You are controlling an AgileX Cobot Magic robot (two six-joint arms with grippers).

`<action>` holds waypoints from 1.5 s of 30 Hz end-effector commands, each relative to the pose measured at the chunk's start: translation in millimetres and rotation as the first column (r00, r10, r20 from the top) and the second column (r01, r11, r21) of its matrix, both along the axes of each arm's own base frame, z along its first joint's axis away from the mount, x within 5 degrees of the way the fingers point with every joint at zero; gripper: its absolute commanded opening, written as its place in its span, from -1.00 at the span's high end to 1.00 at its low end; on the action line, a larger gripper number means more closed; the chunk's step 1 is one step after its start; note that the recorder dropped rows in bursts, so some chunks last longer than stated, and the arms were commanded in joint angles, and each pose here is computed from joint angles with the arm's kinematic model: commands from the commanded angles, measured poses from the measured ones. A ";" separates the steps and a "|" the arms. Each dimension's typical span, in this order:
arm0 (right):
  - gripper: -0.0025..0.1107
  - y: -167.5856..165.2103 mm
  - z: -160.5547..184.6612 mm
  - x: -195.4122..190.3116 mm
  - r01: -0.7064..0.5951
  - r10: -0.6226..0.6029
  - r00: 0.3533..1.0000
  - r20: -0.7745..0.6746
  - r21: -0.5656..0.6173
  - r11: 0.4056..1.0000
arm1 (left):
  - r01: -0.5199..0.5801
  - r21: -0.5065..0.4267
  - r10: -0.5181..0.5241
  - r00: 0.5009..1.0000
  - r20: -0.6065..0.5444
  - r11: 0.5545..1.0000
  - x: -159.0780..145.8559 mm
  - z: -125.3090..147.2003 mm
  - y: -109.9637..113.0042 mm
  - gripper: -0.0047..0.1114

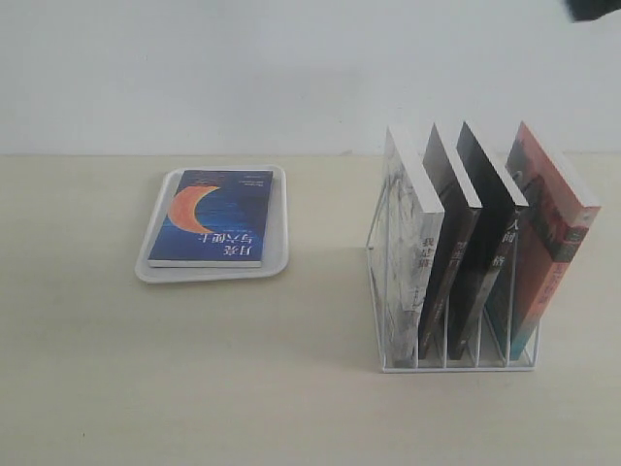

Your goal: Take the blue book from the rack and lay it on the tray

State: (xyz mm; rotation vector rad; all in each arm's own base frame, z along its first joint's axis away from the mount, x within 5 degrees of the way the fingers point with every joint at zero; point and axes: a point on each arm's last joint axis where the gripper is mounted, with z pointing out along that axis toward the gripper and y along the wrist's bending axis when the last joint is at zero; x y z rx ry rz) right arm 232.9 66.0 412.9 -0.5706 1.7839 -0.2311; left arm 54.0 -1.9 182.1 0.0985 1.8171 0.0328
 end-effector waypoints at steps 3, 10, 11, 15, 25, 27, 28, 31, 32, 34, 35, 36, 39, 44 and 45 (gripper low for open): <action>0.96 -69.2 9.0 -43.4 0.272 -0.281 0.959 0.043 0.146 0.951 | -0.001 0.001 0.001 1.000 0.022 1.000 0.1 2.7 0.1 0.84; 0.96 -75.7 -10.5 -106.7 0.283 -0.311 0.948 0.063 0.274 0.919 | -0.001 0.001 0.001 1.000 0.022 1.000 0.1 2.7 0.1 0.84; 0.96 -73.8 -13.9 -115.2 0.266 -0.299 0.952 0.066 0.303 0.915 | -0.001 0.001 0.001 1.000 0.022 1.000 0.1 2.7 0.1 0.84; 0.96 -66.2 -40.5 -135.4 0.205 -0.230 0.973 0.037 0.333 0.920 | -0.001 0.001 0.001 1.000 0.022 1.000 0.1 2.7 0.1 0.84; 0.96 -57.1 -93.8 -179.0 0.333 -0.169 0.897 -0.409 0.370 0.867 | -0.001 0.001 0.001 1.000 0.022 1.000 0.1 2.7 0.1 0.84; 0.96 -56.5 -99.2 -183.8 0.351 -0.162 0.865 -0.474 0.343 0.871 | -0.001 0.001 0.001 1.000 0.022 1.000 0.1 2.7 0.1 0.84; 0.96 -56.3 -101.4 -185.8 0.358 -0.159 0.850 -0.502 0.331 0.873 | -0.001 0.001 0.001 1.000 0.022 1.000 0.1 2.7 0.1 0.84; 0.96 -56.0 -104.3 -188.5 0.367 -0.155 0.829 -0.538 0.314 0.875 | -0.001 0.001 0.001 1.000 0.022 1.000 0.1 2.7 0.1 0.84; 0.96 -56.0 -104.3 -188.5 0.367 -0.155 0.829 -0.538 0.314 0.875 | -0.001 0.001 0.001 1.000 0.022 1.000 0.1 2.7 0.1 0.84; 0.96 -56.0 -104.0 -188.2 0.366 -0.155 0.831 -0.534 0.316 0.875 | -0.001 0.001 0.001 1.000 0.022 1.000 0.1 2.7 0.1 0.84; 0.96 -56.0 -104.0 -188.2 0.366 -0.155 0.831 -0.534 0.316 0.875 | -0.001 0.001 0.001 1.000 0.022 1.000 0.1 2.7 0.1 0.84; 0.96 -56.0 -104.0 -188.2 0.366 -0.155 0.831 -0.534 0.316 0.875 | -0.001 0.001 0.001 1.000 0.022 1.000 0.1 2.7 0.1 0.84; 0.96 -56.1 -102.8 -187.0 0.362 -0.157 0.840 -0.519 0.323 0.874 | -0.001 0.001 0.001 1.000 0.022 1.000 0.1 2.7 0.1 0.84; 0.96 -56.4 -92.2 -178.5 0.324 -0.163 0.905 -0.392 0.387 0.863 | -0.001 0.001 0.001 1.000 0.022 1.000 0.1 2.7 0.1 0.84; 0.96 -54.4 -87.3 -175.7 0.297 -0.147 0.927 -0.344 0.437 0.849 | -0.001 0.001 0.001 1.000 0.022 1.000 0.1 2.7 0.1 0.84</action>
